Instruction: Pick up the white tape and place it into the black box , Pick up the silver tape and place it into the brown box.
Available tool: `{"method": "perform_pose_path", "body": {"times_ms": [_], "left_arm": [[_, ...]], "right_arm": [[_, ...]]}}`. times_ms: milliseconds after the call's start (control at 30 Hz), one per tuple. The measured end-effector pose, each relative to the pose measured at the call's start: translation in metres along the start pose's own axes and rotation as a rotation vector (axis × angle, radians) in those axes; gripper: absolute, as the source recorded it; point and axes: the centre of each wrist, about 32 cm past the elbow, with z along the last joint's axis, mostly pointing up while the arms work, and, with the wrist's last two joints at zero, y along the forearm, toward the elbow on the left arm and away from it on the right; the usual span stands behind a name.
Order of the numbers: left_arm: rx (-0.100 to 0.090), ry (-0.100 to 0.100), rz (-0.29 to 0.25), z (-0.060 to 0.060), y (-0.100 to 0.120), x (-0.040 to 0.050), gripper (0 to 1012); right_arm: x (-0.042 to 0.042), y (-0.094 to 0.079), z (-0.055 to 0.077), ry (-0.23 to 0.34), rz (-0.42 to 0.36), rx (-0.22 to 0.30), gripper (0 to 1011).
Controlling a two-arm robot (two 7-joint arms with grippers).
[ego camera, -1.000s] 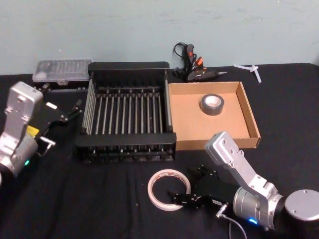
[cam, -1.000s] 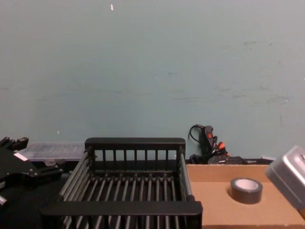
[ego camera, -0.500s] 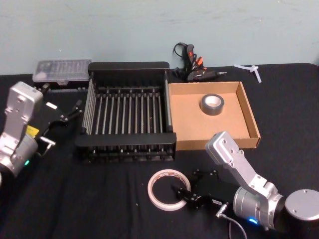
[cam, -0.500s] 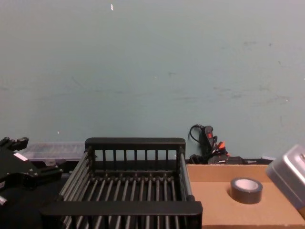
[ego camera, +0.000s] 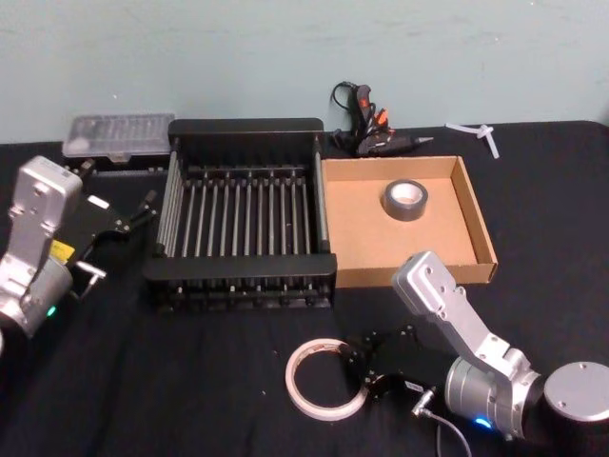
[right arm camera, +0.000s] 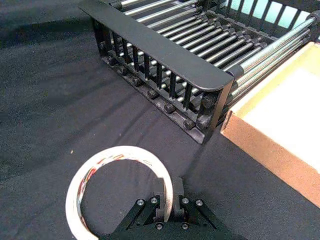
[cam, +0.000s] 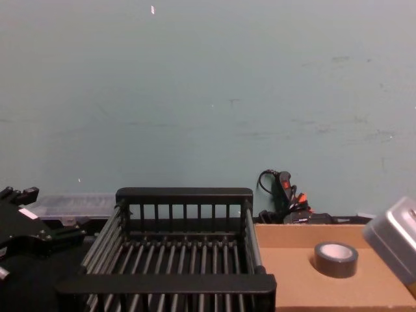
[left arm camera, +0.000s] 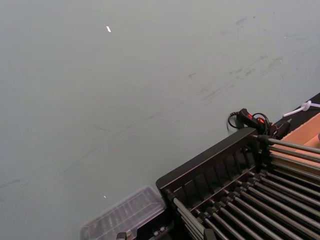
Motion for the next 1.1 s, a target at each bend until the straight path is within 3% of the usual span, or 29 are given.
{"method": "perform_pose_path", "body": {"times_ms": [567,1100], "left_arm": [[0.0,0.0,0.0,0.0,0.0,0.0,1001],[0.0,0.0,0.0,0.0,0.0,0.0,1001]], "right_arm": [[0.0052,-0.006,0.004,0.008,0.032,0.034,90],[0.0171,-0.031,0.034,-0.003,0.073,0.186,88]]}}
